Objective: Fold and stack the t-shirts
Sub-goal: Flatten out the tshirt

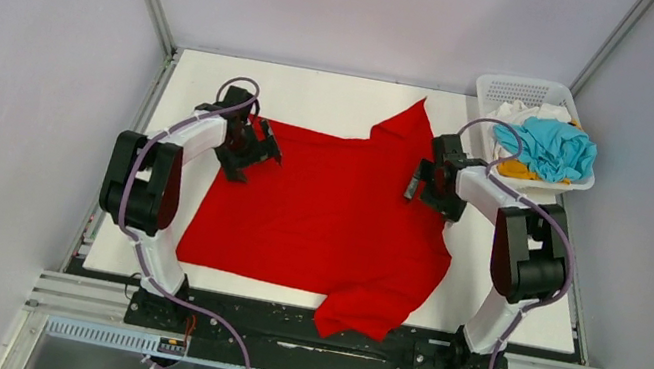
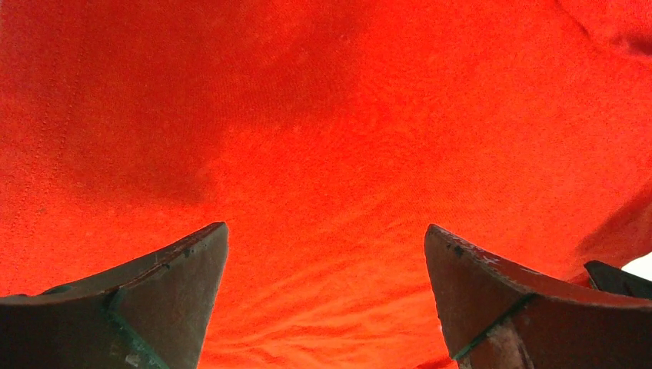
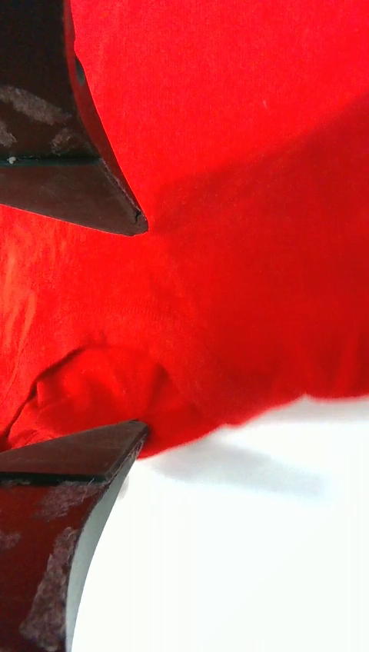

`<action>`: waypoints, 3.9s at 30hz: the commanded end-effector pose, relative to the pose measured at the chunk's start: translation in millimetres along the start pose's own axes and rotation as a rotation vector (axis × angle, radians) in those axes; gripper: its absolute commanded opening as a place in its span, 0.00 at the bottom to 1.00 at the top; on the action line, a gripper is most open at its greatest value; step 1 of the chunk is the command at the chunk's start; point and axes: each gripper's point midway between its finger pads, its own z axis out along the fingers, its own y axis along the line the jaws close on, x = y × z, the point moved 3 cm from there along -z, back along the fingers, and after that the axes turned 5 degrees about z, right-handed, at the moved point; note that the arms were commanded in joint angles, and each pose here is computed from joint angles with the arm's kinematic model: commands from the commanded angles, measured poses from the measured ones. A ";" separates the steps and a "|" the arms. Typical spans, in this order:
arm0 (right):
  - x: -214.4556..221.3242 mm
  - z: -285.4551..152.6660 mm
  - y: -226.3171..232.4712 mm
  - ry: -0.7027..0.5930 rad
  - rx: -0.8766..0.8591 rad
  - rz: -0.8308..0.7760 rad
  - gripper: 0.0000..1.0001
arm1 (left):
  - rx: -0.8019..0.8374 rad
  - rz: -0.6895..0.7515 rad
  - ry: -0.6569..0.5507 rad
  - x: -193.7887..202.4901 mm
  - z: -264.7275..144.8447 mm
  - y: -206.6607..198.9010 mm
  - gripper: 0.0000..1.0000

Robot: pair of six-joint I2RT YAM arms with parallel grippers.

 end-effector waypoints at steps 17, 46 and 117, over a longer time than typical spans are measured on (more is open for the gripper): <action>-25.7 -55.5 5.5 -0.284 -0.179 -0.099 0.99 | -0.018 -0.113 -0.228 -126.2 10.8 -12.7 0.99; -21.1 -58.3 1.3 -0.281 -0.176 -0.106 0.99 | 0.269 -0.407 -0.324 -191.7 60.4 -62.6 0.99; -199.4 54.7 206.9 -0.261 -0.467 0.492 0.98 | 0.098 -0.007 0.014 35.2 19.4 -5.5 0.99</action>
